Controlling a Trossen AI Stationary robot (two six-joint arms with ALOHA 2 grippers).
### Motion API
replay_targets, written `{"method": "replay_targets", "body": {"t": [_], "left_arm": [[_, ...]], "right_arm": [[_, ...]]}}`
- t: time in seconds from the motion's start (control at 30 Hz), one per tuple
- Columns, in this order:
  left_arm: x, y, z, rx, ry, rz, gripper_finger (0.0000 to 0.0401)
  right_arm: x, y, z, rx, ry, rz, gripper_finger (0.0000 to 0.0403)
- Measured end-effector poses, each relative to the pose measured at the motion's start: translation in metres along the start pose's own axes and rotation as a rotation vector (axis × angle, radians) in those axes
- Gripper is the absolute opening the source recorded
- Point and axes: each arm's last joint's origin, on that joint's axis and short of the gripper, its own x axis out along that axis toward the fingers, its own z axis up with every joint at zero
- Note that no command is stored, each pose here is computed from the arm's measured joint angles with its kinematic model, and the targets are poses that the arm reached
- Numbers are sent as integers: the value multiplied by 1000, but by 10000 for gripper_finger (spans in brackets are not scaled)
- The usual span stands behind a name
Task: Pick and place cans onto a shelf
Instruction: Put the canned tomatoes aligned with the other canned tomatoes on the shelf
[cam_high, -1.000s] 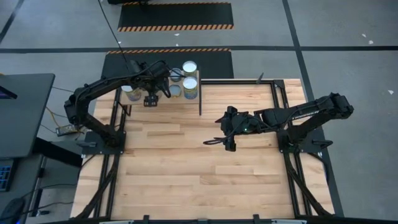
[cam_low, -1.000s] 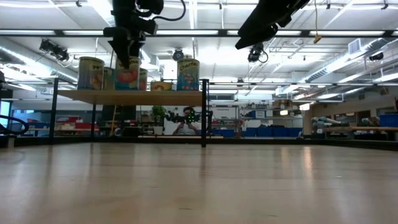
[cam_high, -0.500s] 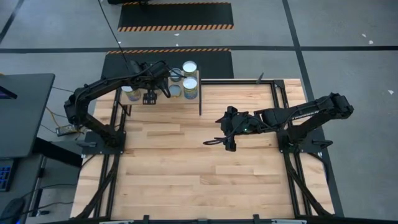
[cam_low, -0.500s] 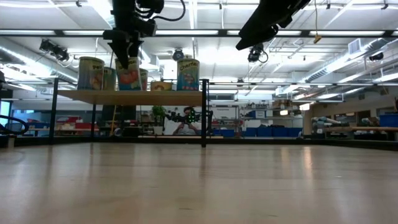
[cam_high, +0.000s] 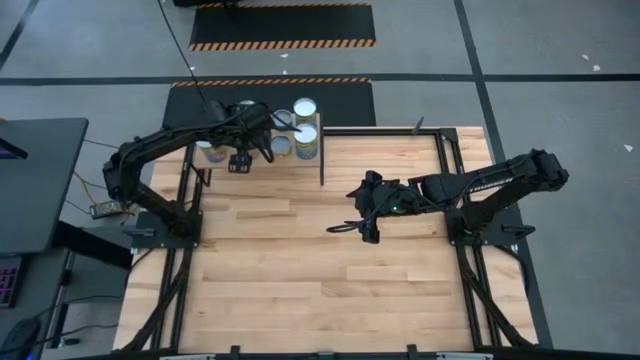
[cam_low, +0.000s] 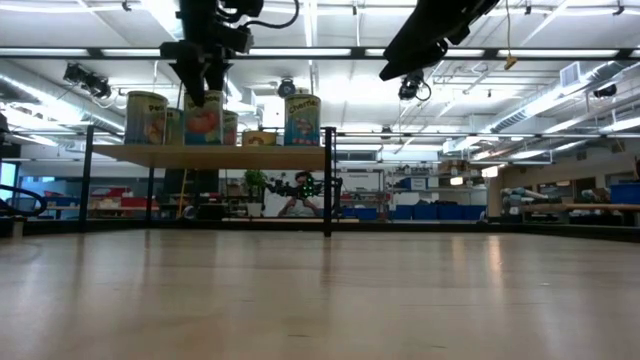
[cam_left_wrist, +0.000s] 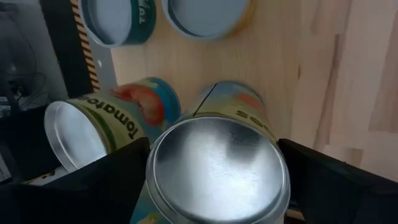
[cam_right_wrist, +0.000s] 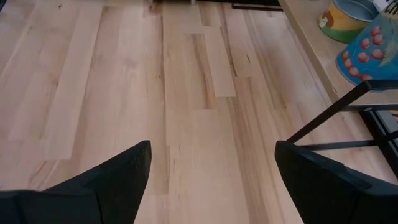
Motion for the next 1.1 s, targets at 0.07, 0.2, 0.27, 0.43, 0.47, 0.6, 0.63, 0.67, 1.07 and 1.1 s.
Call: {"method": "replay_targets", "body": {"t": [0.07,0.2,0.27,0.43,0.47,0.6,0.63,0.67,1.07,1.1], "left_arm": [[-1,1,-3,2,4,-16,357],[-8,14,-7,-62,-58,-51,357],[-13,23,-10,-113,-95,-65,357],[-8,39,-22,-228,-141,-138,357],[-5,40,-24,-243,-151,-167,357],[3,46,-28,-281,-158,-213,357],[2,46,-29,-286,-168,-221,357],[2,47,-28,-299,-183,-230,357],[-4,54,-31,-387,-146,-173,357],[-9,53,-30,-392,-151,-172,357]], "right_arm": [[0,0,0,10,0,0,350],[0,0,-1,23,12,7,350],[0,0,-1,29,16,13,350],[0,1,-2,32,20,22,350],[0,1,-2,33,20,23,350],[0,2,-3,34,27,27,350],[0,2,-3,36,27,27,350],[0,2,-3,37,28,27,350],[0,2,-3,38,27,27,350],[0,2,-3,37,27,27,350]]}}
